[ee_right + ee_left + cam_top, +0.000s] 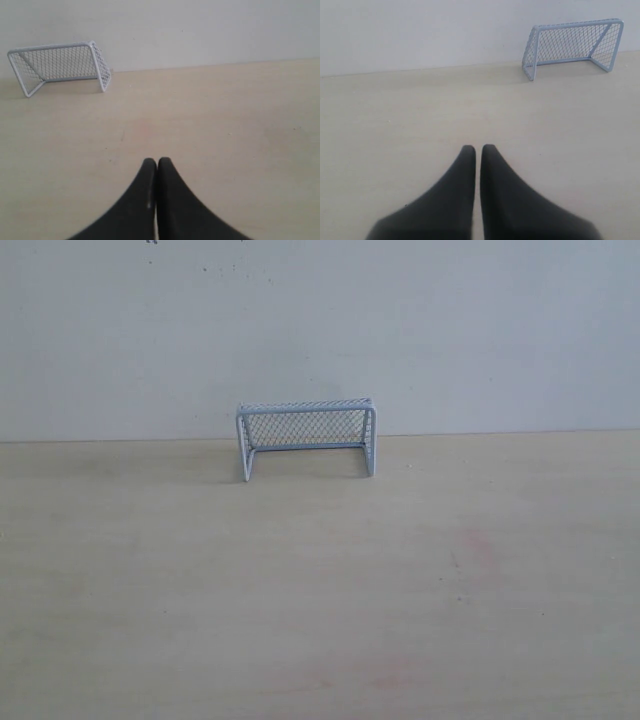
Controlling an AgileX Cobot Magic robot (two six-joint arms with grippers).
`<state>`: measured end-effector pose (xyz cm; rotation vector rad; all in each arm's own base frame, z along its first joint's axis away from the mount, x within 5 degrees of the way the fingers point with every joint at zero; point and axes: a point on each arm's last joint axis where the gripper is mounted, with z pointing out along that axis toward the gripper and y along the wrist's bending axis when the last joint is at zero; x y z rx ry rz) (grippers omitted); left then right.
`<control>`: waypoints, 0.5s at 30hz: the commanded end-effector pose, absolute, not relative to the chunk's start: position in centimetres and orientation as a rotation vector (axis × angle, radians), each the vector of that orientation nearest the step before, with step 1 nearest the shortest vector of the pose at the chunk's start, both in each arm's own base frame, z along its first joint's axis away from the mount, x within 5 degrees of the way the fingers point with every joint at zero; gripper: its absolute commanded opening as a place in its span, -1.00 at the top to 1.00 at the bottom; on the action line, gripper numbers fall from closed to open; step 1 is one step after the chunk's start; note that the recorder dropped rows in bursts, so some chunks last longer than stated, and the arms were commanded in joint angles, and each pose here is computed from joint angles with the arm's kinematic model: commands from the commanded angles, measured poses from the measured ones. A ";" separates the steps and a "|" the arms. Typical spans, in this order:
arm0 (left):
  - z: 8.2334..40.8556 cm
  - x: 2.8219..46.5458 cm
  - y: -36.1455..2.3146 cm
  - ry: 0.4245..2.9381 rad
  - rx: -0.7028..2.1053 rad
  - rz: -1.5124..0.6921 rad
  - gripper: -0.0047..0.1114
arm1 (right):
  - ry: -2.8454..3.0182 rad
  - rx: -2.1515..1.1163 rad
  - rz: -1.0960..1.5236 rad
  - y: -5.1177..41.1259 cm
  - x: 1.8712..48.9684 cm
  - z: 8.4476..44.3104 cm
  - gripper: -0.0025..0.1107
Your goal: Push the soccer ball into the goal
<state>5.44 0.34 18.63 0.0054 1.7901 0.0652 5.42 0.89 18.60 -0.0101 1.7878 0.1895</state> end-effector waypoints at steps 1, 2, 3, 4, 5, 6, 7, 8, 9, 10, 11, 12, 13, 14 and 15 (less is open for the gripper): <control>18.6 5.4 0.4 1.789 0.005 0.070 0.84 | 1.814 -0.048 0.118 0.6 5.3 18.3 0.96; 18.6 5.4 0.4 1.789 0.005 0.070 0.84 | 1.814 -0.049 0.115 0.6 5.3 18.3 0.96; 18.6 5.4 0.4 1.789 0.005 0.070 0.84 | 1.814 -0.049 0.115 0.6 5.3 18.3 0.96; 18.6 5.4 0.4 1.789 0.005 0.070 0.84 | 1.819 -0.049 0.116 0.6 5.3 18.3 0.96; 18.6 5.4 0.4 1.789 0.005 0.070 0.84 | 1.825 -0.050 0.116 0.6 5.3 18.2 0.96; 18.6 5.4 0.4 1.789 0.005 0.070 0.84 | 1.825 -0.050 0.116 0.6 5.3 18.2 0.96; 18.6 5.4 0.4 1.789 0.005 0.070 0.84 | 1.825 -0.050 0.116 0.6 5.3 18.2 0.96; 18.6 5.4 0.4 1.789 0.005 0.070 0.84 | 1.825 -0.050 0.116 0.6 5.3 18.2 0.96; 18.6 5.4 0.4 1.789 0.005 0.070 0.84 | 1.825 -0.050 0.116 0.6 5.3 18.2 0.96; 18.6 5.4 0.4 1.789 0.005 0.070 0.84 | 1.825 -0.050 0.116 0.6 5.3 18.2 0.96; 18.6 5.4 0.4 1.789 0.005 0.070 0.84 | 1.825 -0.050 0.116 0.6 5.3 18.2 0.96; 18.6 5.4 0.4 1.789 0.005 0.070 0.84 | 1.825 -0.050 0.116 0.6 5.3 18.2 0.96; 18.6 5.4 0.4 1.789 0.005 0.070 0.84 | 1.825 -0.050 0.116 0.6 5.3 18.2 0.96; 18.6 5.4 0.4 1.789 0.005 0.070 0.84 | 1.825 -0.050 0.116 0.6 5.3 18.2 0.96; 18.6 5.4 0.4 1.789 0.005 0.070 0.84 | 1.825 -0.050 0.116 0.6 5.3 18.2 0.96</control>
